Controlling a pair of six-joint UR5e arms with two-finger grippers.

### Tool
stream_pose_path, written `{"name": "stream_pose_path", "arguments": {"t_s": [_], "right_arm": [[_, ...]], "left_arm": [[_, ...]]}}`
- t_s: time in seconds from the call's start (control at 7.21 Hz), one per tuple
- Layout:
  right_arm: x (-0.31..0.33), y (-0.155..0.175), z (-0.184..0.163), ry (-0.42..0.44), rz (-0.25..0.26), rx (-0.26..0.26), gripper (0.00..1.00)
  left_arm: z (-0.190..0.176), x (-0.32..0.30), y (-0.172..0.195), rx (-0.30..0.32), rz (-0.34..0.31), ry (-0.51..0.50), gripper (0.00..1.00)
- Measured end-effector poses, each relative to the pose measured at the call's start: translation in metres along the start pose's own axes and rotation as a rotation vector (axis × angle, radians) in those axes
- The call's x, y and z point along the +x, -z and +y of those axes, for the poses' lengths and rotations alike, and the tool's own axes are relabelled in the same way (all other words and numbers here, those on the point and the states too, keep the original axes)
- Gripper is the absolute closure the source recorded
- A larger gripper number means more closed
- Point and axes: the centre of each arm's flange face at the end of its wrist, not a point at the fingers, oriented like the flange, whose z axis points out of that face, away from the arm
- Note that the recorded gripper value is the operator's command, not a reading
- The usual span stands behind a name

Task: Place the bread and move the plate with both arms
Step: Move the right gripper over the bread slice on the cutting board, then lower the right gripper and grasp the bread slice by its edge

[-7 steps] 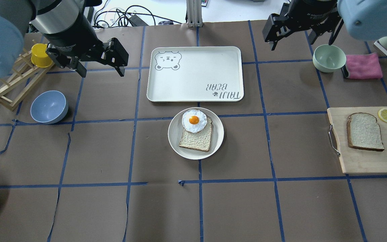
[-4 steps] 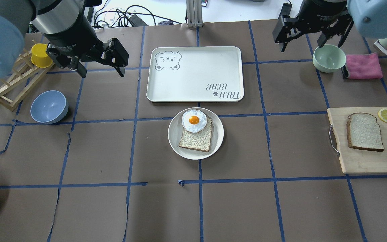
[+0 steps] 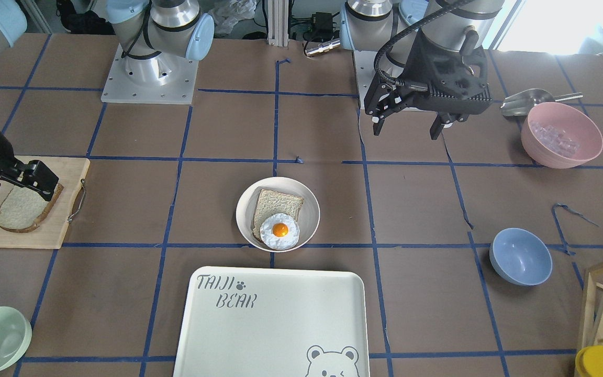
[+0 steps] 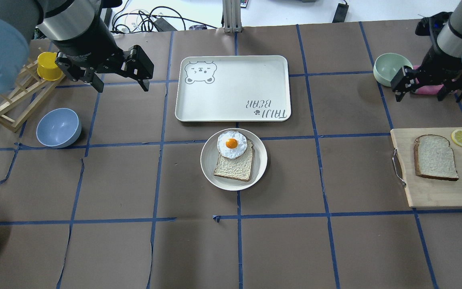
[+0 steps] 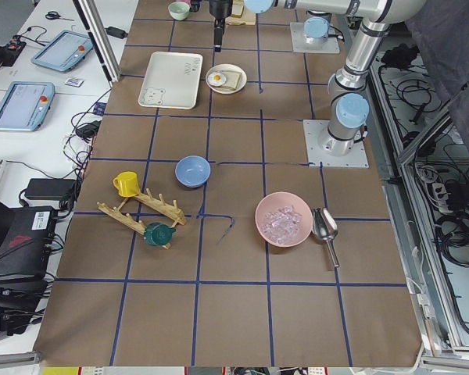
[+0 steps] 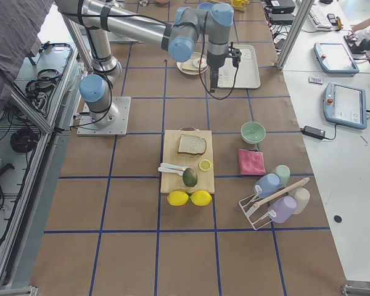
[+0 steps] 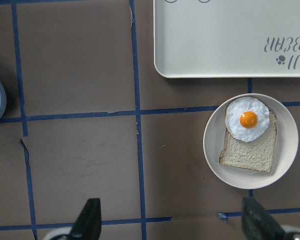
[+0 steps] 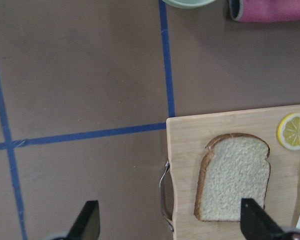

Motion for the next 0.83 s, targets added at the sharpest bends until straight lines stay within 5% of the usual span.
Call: {"name": "stream_pose_path", "arguments": {"t_s": [0.42,0.83], "right_arm": [[0.031,-0.100,0.015,-0.009,0.060,-0.004,0.00],[0.036,-0.141,0.016,-0.002,0.067,-0.071,0.00]], "left_arm": [[0.000,0.000,0.000,0.000,0.000,0.000,0.00],[0.000,0.000,0.000,0.000,0.000,0.000,0.00]]}}
